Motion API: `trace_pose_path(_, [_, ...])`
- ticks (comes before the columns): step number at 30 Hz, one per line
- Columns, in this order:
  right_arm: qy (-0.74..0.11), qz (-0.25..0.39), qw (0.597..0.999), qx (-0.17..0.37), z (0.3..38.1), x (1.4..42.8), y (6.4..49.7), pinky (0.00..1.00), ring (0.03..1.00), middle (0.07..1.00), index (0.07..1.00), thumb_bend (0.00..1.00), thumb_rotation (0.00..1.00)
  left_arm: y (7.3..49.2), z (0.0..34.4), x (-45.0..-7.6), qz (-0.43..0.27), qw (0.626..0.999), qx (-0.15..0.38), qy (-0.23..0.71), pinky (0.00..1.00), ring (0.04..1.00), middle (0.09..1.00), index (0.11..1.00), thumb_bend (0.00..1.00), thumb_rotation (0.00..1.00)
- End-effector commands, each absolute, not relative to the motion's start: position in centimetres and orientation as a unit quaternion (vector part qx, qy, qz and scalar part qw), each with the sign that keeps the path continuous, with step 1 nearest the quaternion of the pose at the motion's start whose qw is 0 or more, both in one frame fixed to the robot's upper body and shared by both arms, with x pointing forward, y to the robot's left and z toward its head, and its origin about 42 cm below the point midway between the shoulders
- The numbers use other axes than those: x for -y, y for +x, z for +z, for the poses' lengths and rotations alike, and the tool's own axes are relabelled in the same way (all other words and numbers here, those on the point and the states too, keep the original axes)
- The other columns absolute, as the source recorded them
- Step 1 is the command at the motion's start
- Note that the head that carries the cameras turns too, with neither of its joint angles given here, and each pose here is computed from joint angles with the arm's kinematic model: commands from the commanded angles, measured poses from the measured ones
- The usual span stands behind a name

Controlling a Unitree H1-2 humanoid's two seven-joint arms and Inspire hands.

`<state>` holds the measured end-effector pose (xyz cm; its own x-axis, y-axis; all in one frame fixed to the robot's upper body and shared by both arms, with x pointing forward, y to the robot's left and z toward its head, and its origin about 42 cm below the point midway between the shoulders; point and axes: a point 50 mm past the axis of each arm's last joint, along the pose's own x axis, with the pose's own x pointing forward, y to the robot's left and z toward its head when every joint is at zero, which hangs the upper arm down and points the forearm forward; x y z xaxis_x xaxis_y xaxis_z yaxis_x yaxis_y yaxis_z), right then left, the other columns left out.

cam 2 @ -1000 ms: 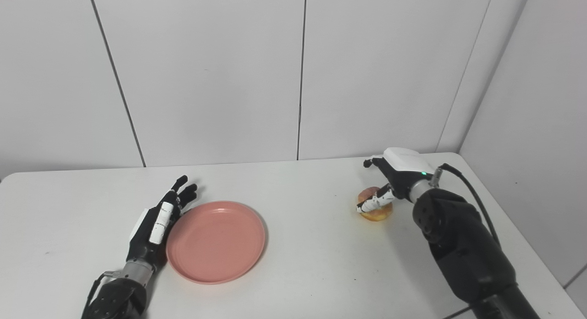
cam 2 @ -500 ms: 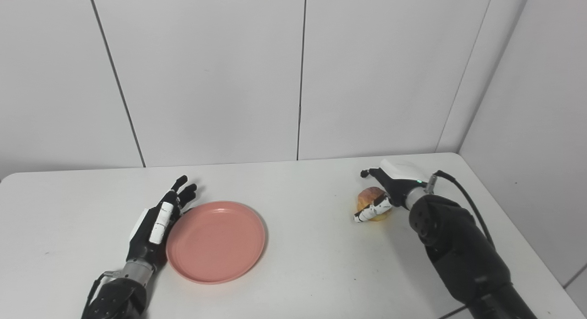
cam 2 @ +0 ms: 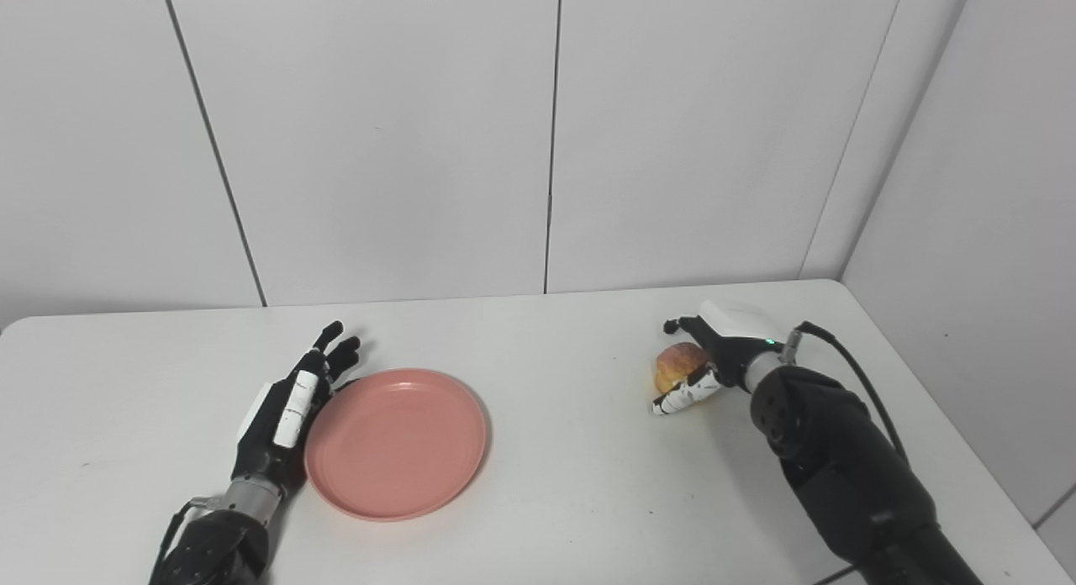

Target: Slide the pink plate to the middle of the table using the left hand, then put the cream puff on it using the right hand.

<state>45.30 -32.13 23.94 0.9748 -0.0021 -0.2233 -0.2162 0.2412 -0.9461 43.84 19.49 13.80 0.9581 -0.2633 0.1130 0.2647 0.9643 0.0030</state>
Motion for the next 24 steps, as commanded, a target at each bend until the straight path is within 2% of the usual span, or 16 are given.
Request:
trace_pose_path(1, [-0.616,0.031,0.784,-0.071,26.2,33.1,45.8,0.66,0.842,0.901,0.817,1.00,0.31,42.9,12.2,-18.7,-0.146,0.989,0.028,-0.014,0.83,0.937,0.911,0.925,0.91,0.86])
trace_pose_path(8, [-0.608,0.024,0.791,-0.066,25.7,33.3,45.8,0.54,0.722,0.832,0.794,1.00,0.19,42.9,12.2,-18.6,-0.146,0.989,0.027,-0.012,0.82,0.935,0.913,0.924,0.92,0.86])
trace_pose_path(12, [-0.618,0.025,0.783,-0.065,25.4,33.4,45.9,0.56,0.704,0.790,0.783,1.00,0.17,42.9,12.2,-18.6,-0.146,0.989,0.026,-0.014,0.83,0.938,0.914,0.922,0.92,0.86])
trace_pose_path(18, [-0.607,-0.003,0.792,-0.065,25.0,33.4,45.9,0.52,0.624,0.725,0.703,0.90,0.02,42.8,12.2,-18.6,-0.145,0.989,0.024,-0.014,0.83,0.935,0.909,0.922,0.90,0.87])
trace_pose_path(21, [-0.601,-0.019,0.797,-0.052,24.9,33.4,46.0,0.47,0.546,0.627,0.654,0.84,0.00,42.8,12.2,-18.6,-0.146,0.989,0.023,-0.015,0.83,0.935,0.908,0.921,0.90,0.86])
trace_pose_path(23, [-0.597,-0.025,0.801,-0.040,24.8,33.3,46.0,0.41,0.468,0.508,0.622,0.61,0.00,42.8,12.2,-18.6,-0.146,0.989,0.024,-0.014,0.83,0.936,0.909,0.922,0.91,0.86])
trace_pose_path(24, [-0.594,-0.027,0.803,-0.035,24.8,33.4,46.0,0.37,0.423,0.490,0.555,0.56,0.00,42.8,12.2,-18.6,-0.146,0.989,0.024,-0.014,0.83,0.936,0.907,0.923,0.91,0.86])
